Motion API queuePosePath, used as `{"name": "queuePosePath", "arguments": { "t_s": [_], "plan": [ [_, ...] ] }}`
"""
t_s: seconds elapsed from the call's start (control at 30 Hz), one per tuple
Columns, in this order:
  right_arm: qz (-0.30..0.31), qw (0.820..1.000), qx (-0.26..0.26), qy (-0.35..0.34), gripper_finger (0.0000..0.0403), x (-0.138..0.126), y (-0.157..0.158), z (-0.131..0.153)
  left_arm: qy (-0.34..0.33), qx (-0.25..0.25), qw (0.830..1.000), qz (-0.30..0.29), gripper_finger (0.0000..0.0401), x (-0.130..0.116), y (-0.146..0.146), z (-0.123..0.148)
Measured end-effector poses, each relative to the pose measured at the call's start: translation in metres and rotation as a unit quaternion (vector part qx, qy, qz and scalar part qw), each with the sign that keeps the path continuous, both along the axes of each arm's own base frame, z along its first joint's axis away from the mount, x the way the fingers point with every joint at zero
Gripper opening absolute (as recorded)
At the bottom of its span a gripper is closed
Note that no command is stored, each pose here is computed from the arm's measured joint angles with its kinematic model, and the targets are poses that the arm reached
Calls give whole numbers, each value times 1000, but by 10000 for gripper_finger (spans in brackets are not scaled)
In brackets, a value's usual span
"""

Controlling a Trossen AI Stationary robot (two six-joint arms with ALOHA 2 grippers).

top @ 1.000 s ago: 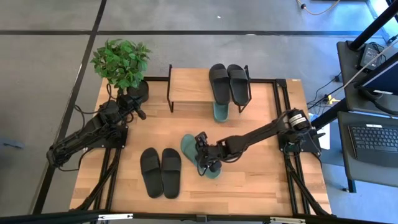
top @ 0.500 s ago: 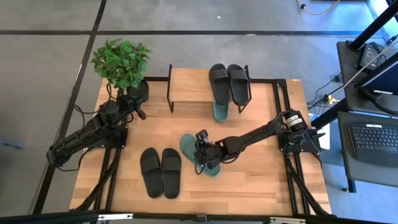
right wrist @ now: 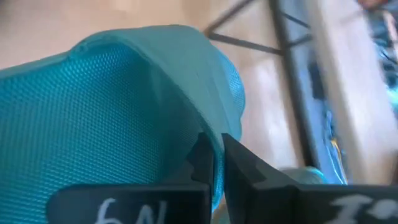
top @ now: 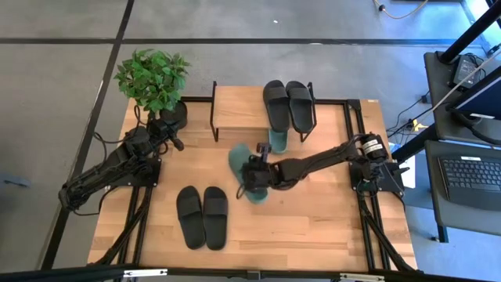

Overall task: Pick and place slides into the shelf
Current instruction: Put the green slide under the shelf

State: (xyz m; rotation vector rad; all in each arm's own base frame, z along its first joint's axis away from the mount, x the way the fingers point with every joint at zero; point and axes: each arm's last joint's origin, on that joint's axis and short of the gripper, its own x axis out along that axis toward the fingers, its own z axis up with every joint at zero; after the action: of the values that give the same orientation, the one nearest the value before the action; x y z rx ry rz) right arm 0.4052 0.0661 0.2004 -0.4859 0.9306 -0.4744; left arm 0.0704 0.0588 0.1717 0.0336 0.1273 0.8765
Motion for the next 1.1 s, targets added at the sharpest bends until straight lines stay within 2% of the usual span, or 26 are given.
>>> {"name": "queuePosePath", "arguments": {
  "t_s": [0.3, 0.63, 0.83, 0.9, 1.1],
  "plan": [
    [-65, 998, -8, 13, 17, 0, -31, -4, 1, 1, 1000, 0, 0, 0, 0, 0],
    [-104, 994, -14, 40, 17, 8, -50, -38, 0, 0, 1000, 0, 0, 0, 0, 0],
    [-129, 989, -39, 57, 17, 11, -57, -59, 0, 0, 1000, 0, 0, 0, 0, 0],
    [-143, 987, -54, 54, 17, 11, -59, -63, 0, 0, 1000, 0, 0, 0, 0, 0],
    [-161, 984, -51, 48, 17, 10, -64, -65, 0, 0, 1000, 0, 0, 0, 0, 0]
  ]
}}
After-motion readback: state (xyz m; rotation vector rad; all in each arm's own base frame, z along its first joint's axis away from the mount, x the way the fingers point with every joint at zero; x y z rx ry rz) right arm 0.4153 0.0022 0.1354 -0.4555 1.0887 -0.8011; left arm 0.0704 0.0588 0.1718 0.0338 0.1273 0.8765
